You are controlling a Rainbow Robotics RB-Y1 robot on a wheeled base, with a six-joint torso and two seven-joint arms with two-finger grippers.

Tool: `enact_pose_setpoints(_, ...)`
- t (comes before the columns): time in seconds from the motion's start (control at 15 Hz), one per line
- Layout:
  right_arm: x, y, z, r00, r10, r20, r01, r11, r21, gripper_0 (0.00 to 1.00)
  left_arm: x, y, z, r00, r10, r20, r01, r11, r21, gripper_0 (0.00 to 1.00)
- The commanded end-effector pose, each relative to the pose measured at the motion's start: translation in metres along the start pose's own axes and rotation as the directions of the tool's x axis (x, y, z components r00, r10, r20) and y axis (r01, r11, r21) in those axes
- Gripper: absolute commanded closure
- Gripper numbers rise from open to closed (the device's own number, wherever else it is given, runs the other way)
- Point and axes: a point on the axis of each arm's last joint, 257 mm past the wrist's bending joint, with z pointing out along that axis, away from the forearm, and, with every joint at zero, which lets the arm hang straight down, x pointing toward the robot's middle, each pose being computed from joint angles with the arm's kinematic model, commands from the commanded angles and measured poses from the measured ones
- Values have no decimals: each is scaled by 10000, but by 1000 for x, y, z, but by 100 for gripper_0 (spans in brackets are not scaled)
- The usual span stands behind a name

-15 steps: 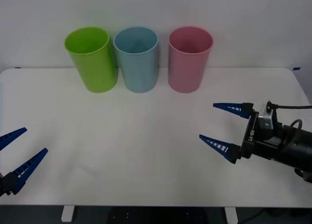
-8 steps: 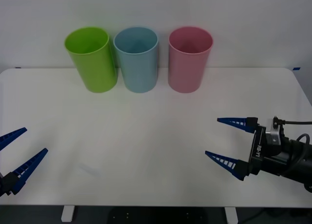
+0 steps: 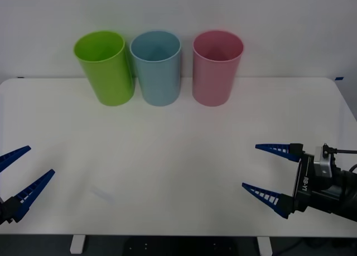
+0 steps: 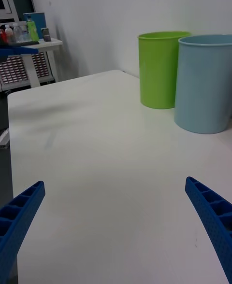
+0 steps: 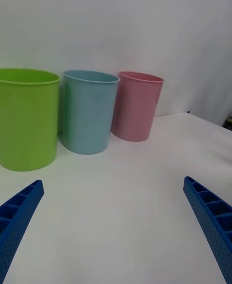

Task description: Grasp the object on the table and drop it into the matching bin: aluminum can to the light blue bin, PET bottle to the pink bin.

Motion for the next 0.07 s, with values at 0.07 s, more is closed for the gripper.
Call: enact_pose_setpoints(0.07, 0, 0, 0, 10000, -1, -4, 1, 10000, 3, 0, 0, 0, 0, 10000, 0, 0, 0, 10000, 0, 0)
